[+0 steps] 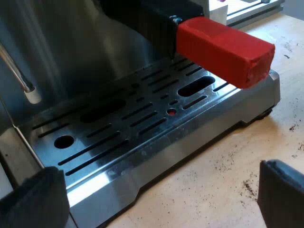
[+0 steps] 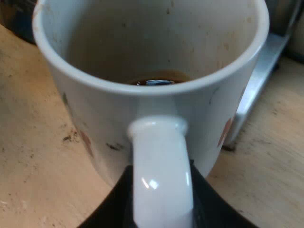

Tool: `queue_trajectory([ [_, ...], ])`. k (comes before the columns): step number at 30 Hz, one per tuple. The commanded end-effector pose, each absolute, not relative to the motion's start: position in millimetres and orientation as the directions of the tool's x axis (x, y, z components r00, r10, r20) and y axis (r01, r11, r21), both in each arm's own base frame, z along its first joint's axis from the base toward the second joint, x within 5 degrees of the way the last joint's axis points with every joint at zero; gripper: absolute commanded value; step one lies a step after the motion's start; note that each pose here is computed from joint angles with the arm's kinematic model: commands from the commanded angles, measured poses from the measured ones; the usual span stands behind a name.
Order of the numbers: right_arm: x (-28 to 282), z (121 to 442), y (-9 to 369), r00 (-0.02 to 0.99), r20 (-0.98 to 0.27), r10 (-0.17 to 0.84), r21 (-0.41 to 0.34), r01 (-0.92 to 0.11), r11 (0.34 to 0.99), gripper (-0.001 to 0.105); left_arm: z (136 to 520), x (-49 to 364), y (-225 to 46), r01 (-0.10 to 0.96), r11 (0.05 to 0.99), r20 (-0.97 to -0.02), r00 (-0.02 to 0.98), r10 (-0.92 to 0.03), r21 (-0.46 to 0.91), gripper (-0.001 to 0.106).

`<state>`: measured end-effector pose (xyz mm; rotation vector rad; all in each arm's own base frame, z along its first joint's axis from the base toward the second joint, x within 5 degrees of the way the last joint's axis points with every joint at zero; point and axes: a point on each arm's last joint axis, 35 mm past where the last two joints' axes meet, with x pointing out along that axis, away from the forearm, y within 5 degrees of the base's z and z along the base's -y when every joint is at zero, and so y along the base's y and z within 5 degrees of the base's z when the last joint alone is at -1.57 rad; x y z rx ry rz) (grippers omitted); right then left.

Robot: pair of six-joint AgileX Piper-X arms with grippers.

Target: Place mug into machine

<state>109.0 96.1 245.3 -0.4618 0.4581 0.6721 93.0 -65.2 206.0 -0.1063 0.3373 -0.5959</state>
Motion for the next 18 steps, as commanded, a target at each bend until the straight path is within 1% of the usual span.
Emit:
queue_trajectory([
  [1, 118.0, 250.9, 114.8, 0.724, -0.449, 0.523, -0.245, -0.663, 0.708, 0.0, 209.0, 93.6, -64.9, 0.521, 0.831, -0.261, 0.789, -0.556, -0.196, 0.082],
  [3, 123.1, 246.9, 125.0, 0.719, -0.445, 0.533, -0.232, -0.668, 0.707, 0.0, 209.0, 93.6, -64.9, 0.521, 0.831, -0.261, 0.789, -0.556, -0.196, 0.082],
  [7, 140.5, 236.5, 144.8, 0.735, -0.417, 0.535, -0.197, -0.648, 0.736, 0.0, 209.0, 93.6, -64.9, 0.521, 0.831, -0.261, 0.789, -0.556, -0.196, 0.082],
  [10, 153.5, 227.7, 159.1, 0.736, -0.414, 0.536, -0.194, -0.647, 0.738, 0.0, 209.0, 93.6, -64.9, 0.521, 0.831, -0.261, 0.789, -0.556, -0.196, 0.082],
  [13, 165.6, 218.8, 172.4, 0.726, -0.445, 0.525, -0.178, -0.646, 0.742, 0.0, 209.0, 93.6, -64.9, 0.521, 0.831, -0.261, 0.789, -0.556, -0.196, 0.082],
  [18, 183.1, 212.1, 191.6, 0.721, -0.457, 0.521, -0.18, -0.648, 0.74, 0.0, 209.0, 93.3, -65.2, 0.529, 0.825, -0.261, 0.783, -0.565, -0.199, 0.082],
])
